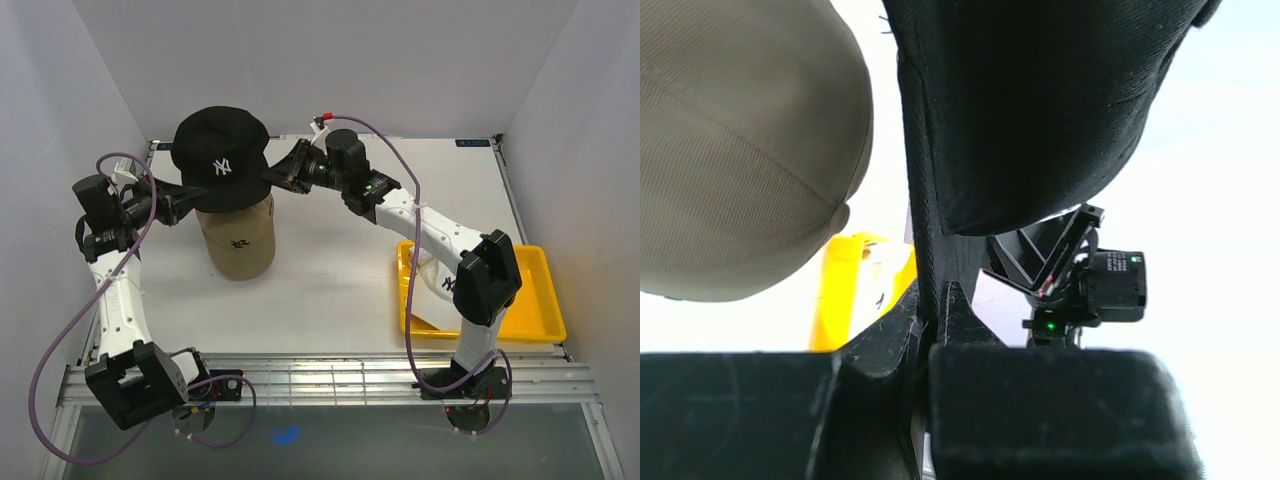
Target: Stack the hats
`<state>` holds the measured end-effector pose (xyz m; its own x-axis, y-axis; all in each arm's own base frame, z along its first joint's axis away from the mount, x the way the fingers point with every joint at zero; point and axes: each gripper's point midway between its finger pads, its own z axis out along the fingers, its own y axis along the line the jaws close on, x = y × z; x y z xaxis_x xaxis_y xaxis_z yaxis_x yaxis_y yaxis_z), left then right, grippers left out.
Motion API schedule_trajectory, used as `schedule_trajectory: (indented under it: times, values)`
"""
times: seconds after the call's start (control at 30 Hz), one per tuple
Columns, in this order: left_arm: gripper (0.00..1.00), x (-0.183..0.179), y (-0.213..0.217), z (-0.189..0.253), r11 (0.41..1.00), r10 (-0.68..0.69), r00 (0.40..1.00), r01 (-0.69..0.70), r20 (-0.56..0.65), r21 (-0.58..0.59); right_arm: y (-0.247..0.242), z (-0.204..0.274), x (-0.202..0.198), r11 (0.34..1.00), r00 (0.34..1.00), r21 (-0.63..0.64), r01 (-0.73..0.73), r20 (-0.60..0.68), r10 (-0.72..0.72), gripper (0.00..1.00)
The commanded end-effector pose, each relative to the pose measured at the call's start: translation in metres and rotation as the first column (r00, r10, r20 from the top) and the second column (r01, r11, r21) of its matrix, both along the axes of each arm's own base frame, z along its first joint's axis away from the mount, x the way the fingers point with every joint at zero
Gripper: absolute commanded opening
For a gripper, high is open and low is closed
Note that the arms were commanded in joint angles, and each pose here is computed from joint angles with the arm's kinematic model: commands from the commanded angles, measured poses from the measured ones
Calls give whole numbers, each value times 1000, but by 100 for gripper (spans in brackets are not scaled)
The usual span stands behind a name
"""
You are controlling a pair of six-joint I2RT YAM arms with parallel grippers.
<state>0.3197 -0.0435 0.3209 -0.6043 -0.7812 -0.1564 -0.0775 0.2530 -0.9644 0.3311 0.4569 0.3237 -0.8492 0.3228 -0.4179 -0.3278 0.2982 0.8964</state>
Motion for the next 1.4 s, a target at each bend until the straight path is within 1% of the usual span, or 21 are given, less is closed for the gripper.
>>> schedule_trajectory:
  times: [0.0, 0.13, 0.23, 0.4, 0.53, 0.77, 0.9, 1.1, 1.33, 1.37]
  values:
    - [0, 31, 34, 25, 981, 181, 979, -186, 91, 58, 0, 18, -16, 992, 992, 5, -123, -13, 123, 8]
    - [0, 37, 38, 17, 980, 197, 980, -198, 19, 24, 4, 22, -14, 990, 990, 16, -137, -40, 138, 8]
    - [0, 37, 37, 5, 980, 201, 979, -201, -34, 1, 7, 14, -15, 988, 985, 15, -151, -84, 151, 8]
    - [0, 35, 34, -11, 981, 188, 978, -192, -91, -38, 5, 11, -18, 988, 982, 20, -151, -109, 153, 8]
    - [0, 32, 31, -22, 977, 181, 973, -194, -142, -84, 6, 0, -23, 985, 971, 20, -171, -166, 172, 8]
    - [0, 28, 28, -26, 980, 171, 976, -183, -135, -81, 0, -10, -29, 987, 972, 4, -160, -176, 158, 8]
    - [0, 23, 26, -33, 983, 159, 978, -170, -132, -73, -3, -10, -35, 987, 975, 12, -161, -151, 160, 8]
    - [0, 16, 22, -37, 989, 141, 985, -145, -97, -34, -2, -24, -44, 985, 978, -32, -167, -130, 162, 8]
    - [0, 6, 20, -58, 990, 141, 986, -140, -92, 21, -1, -42, -53, 980, 978, -82, -182, -115, 172, 8]
    - [0, 4, 20, -65, 990, 144, 983, -142, -113, 27, -1, -48, -55, 978, 977, -87, -188, -118, 177, 8]
